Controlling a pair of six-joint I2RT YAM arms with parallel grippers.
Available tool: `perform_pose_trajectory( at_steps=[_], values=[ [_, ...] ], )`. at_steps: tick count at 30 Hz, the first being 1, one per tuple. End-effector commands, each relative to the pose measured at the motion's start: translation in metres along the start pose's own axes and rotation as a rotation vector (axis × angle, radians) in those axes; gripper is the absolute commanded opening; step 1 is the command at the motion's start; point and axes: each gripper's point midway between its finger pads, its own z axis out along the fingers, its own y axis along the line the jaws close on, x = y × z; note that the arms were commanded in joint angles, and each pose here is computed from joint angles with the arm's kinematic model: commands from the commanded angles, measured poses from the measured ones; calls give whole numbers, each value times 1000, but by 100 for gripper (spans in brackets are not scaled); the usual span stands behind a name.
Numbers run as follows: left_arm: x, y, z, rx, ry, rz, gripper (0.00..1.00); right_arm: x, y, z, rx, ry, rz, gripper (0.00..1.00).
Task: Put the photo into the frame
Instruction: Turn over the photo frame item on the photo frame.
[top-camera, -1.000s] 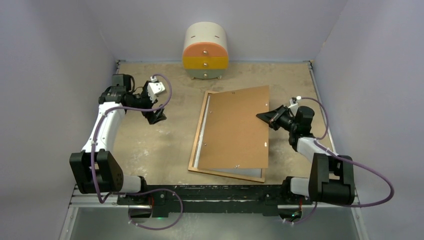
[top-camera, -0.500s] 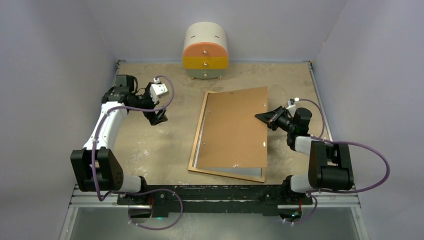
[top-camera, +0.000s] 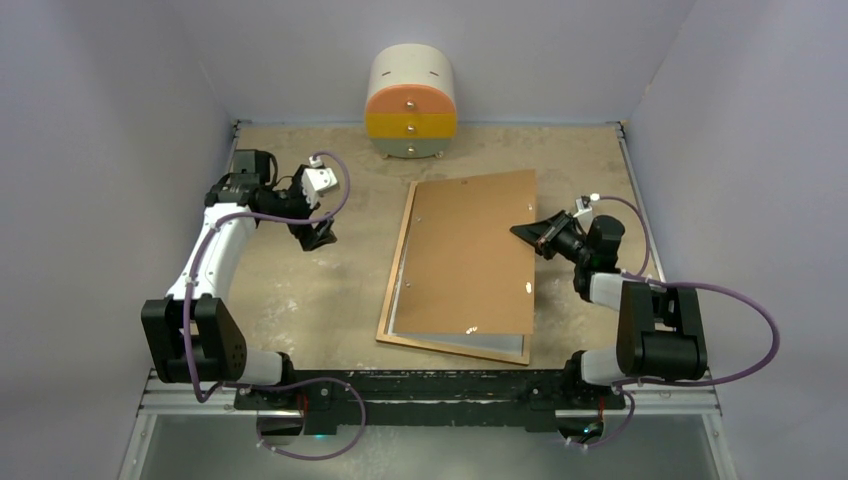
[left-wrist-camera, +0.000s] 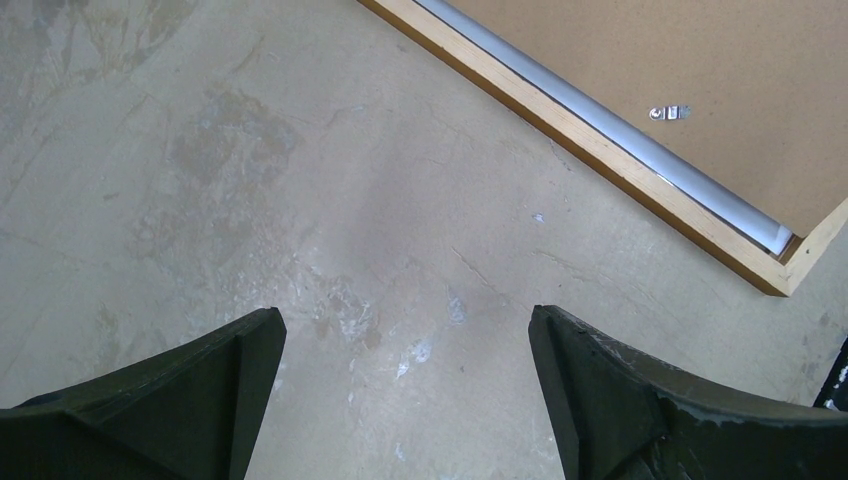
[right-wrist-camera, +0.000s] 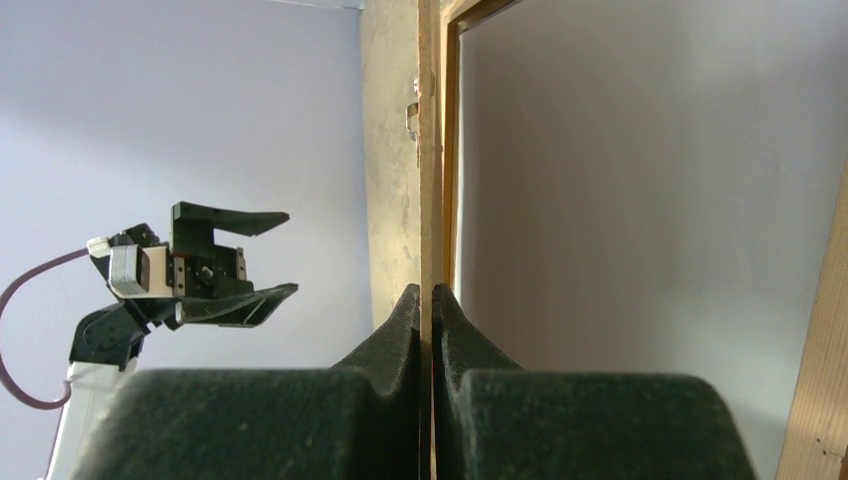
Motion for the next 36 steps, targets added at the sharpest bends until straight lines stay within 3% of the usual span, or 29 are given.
perform_pose_trajectory(
  at_steps=[1,36],
  values=[
    [-2,-2,0,8,-3,24,100,-1,5,-1,-33,-8,-16,0],
    [6,-11,2,29,26,52,100,4,-13,8,-11,-52,21,0]
  ],
)
